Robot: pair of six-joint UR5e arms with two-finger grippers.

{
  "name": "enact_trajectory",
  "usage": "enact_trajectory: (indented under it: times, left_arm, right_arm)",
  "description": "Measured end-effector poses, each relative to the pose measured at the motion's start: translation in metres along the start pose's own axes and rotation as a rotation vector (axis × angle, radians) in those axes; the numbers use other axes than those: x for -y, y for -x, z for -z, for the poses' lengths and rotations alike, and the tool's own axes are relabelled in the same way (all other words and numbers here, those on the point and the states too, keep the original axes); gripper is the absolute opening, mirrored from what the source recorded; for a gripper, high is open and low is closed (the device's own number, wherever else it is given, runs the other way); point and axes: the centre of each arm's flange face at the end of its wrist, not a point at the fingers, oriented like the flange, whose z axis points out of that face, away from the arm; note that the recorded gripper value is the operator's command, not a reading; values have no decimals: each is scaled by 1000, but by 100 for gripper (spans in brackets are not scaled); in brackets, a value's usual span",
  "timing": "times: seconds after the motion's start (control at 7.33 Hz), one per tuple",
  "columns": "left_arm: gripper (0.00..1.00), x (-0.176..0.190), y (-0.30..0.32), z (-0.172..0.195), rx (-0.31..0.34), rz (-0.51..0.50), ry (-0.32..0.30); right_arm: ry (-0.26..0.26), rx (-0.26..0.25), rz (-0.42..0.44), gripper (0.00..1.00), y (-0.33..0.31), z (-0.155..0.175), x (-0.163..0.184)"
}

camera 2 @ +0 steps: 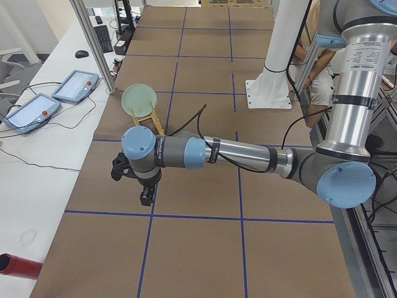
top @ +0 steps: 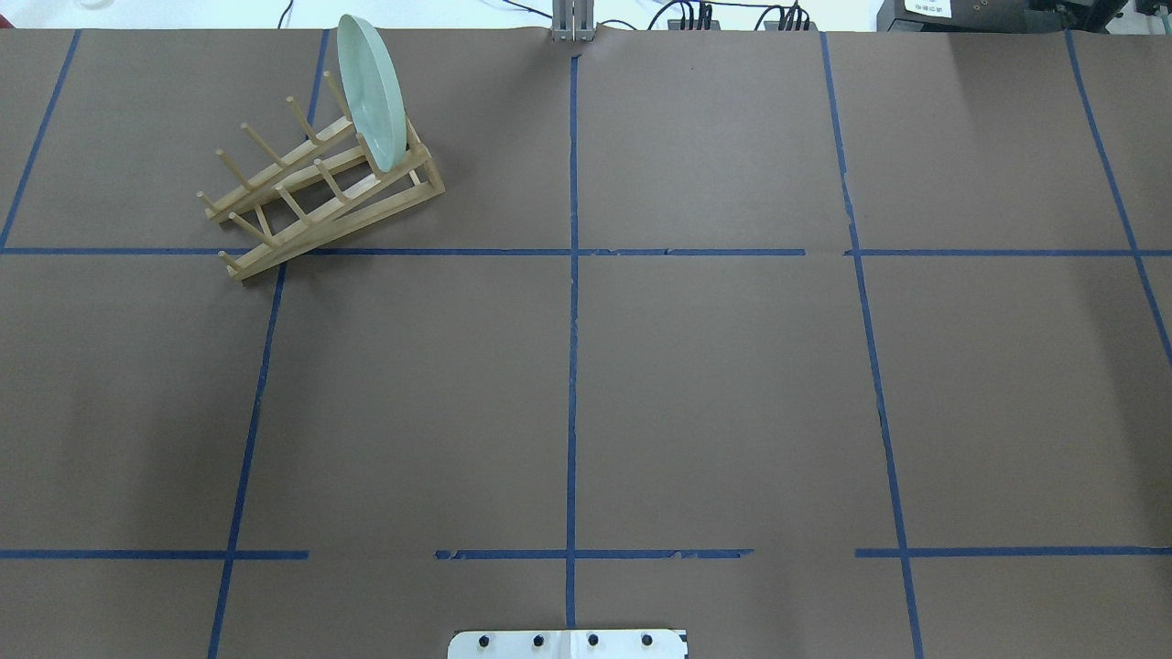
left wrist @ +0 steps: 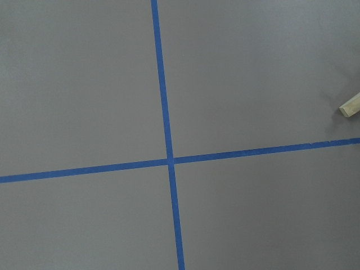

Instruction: Place plate on table

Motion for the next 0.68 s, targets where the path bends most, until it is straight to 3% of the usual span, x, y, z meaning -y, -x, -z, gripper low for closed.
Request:
enact_trajectory:
  times: [0.68]
  left_arm:
    - [100, -10, -1, -8, -13, -11, 9]
  right_arm:
    - [0, 0, 0, 100, 0, 0, 0]
